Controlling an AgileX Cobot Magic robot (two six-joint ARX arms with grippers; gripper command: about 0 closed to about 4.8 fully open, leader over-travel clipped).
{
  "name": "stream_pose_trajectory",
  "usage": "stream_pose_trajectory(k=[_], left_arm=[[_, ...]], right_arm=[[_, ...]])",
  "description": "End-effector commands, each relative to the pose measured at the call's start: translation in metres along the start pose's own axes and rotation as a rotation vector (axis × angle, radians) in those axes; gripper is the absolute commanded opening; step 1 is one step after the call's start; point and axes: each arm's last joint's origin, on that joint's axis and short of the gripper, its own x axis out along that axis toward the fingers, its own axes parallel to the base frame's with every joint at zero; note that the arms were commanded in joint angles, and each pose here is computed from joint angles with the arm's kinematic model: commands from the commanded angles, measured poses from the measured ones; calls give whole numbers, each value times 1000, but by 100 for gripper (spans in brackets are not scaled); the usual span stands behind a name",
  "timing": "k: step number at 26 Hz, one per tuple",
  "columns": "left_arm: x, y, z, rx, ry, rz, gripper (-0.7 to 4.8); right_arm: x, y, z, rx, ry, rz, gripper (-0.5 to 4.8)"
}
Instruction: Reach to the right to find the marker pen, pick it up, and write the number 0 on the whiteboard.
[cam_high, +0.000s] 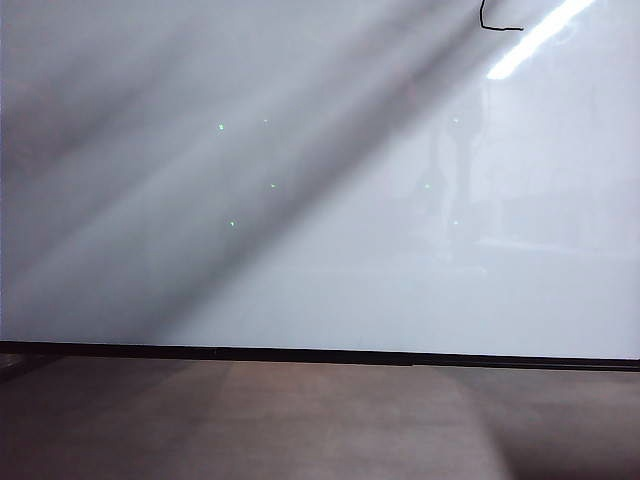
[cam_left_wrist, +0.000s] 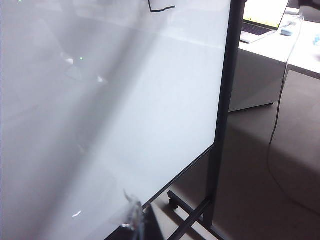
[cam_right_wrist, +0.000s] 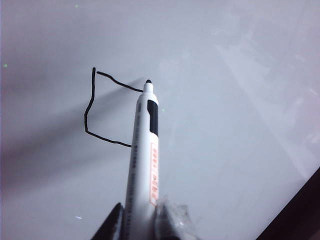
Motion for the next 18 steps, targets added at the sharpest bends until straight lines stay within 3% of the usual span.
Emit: stream_pose_trajectory(k=[1, 18], left_arm=[[-1, 0, 2, 10, -15, 3, -6], [-1, 1, 2, 14, -13, 21, -6]], right_arm=[[4, 0, 1, 6, -15, 0, -2], [12, 0, -1, 6, -26, -10, -2]])
